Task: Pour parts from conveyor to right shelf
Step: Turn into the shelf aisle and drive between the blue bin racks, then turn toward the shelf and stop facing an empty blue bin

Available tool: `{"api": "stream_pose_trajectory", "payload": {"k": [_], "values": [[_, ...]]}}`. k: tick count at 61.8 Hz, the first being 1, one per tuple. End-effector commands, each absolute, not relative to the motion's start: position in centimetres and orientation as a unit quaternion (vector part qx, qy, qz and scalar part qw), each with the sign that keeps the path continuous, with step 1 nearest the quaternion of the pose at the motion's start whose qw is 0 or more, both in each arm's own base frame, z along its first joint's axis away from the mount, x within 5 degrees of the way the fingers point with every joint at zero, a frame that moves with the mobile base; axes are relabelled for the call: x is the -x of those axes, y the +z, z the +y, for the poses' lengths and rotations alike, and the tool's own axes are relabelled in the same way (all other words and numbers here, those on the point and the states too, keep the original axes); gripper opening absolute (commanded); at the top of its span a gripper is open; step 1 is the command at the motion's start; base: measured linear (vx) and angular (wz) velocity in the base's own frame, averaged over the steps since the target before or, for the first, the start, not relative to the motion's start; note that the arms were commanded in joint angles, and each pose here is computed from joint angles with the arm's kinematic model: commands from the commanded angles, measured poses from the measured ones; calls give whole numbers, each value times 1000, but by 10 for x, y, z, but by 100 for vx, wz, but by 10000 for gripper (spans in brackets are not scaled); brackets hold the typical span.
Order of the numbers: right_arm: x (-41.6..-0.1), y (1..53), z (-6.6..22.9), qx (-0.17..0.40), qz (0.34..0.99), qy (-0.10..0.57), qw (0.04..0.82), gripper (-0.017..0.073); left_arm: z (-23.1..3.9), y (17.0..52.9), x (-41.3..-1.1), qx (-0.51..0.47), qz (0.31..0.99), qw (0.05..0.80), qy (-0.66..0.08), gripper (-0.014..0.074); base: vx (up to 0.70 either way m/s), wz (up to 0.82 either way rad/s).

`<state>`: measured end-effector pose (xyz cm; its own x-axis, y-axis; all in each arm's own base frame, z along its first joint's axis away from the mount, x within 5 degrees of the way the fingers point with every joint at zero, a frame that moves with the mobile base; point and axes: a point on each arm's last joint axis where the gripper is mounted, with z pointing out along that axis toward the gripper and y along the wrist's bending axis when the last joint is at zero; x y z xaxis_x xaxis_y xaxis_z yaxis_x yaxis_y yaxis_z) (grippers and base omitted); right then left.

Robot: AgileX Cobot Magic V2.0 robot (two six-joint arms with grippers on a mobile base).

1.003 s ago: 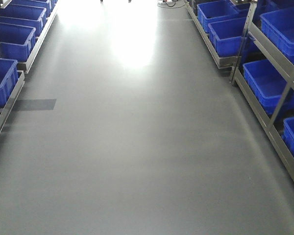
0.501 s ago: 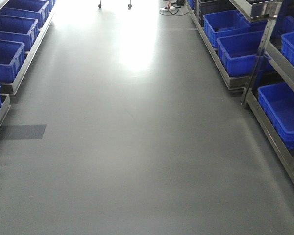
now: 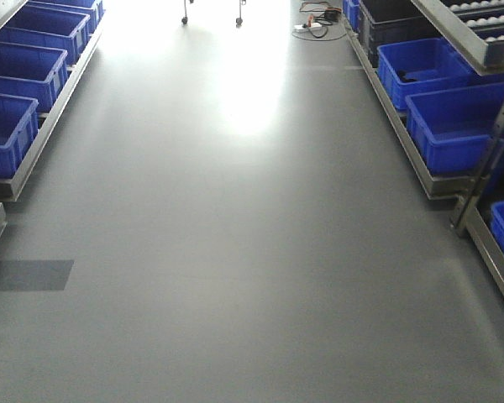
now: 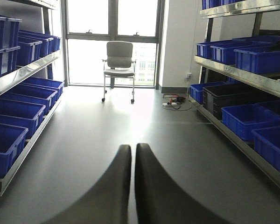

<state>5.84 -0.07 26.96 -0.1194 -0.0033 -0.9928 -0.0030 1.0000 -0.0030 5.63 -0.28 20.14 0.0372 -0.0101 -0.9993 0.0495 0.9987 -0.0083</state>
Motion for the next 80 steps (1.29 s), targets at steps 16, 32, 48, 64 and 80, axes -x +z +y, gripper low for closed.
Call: {"api": "stream_pose_trajectory", "payload": {"k": [16, 32, 48, 64, 80], "values": [[-59, 286, -1, 7, 715, -5, 699, -9, -3, 199, -56, -12, 673, 739, -27, -6, 56, 11], [-59, 286, -1, 7, 715, -5, 699, -9, -3, 199, -56, -12, 673, 739, -27, -6, 52, 17], [-59, 286, -1, 7, 715, -5, 699, -9, -3, 199, -56, -12, 673, 739, -27, -6, 46, 50], [-59, 286, -1, 7, 715, -5, 699, -9, -3, 199, -56, -12, 673, 739, -27, -6, 36, 103], [-59, 286, -1, 7, 715, -5, 699, -9, -3, 199, -56, -12, 673, 739, -27, -6, 26, 100]]}}
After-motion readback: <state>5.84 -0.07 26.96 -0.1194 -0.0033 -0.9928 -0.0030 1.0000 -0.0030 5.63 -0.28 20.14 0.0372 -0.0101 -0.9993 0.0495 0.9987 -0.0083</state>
